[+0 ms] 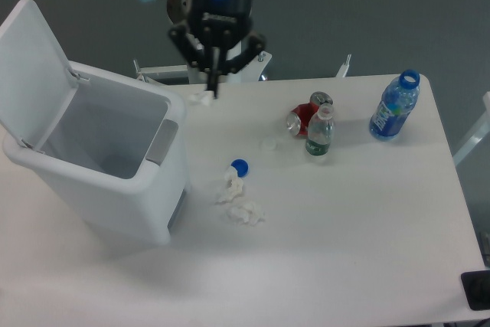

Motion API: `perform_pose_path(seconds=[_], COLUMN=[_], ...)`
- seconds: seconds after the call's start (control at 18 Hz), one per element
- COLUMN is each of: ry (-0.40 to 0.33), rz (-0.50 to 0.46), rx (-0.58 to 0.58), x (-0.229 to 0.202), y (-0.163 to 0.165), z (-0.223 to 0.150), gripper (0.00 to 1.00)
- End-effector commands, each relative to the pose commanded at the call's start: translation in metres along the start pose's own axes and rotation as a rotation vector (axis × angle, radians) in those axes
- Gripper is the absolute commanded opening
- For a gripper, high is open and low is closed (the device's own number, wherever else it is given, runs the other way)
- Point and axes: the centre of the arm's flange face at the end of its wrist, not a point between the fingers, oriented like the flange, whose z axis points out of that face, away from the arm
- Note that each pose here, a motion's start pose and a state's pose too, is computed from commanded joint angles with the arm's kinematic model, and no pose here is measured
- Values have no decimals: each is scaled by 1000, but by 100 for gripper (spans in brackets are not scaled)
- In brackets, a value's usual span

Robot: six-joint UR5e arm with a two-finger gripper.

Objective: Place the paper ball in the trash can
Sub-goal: 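Carry the held paper ball over to the open trash can, then lower the paper ball into the trash can and open the gripper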

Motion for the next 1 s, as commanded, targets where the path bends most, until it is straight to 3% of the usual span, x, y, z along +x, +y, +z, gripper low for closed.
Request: perform_pose_path(seconds=[0.33, 0.78, 0.89, 0.94, 1.0], ry=[54, 123, 132, 133, 133], rz=[68, 95, 106, 114, 112], rx=[-9, -41, -50, -50, -50], x=[40, 59, 64, 64, 64], y=[-8, -14, -15, -15, -16], z=[13, 44, 51, 53, 53], gripper=[0, 2, 20, 47, 57])
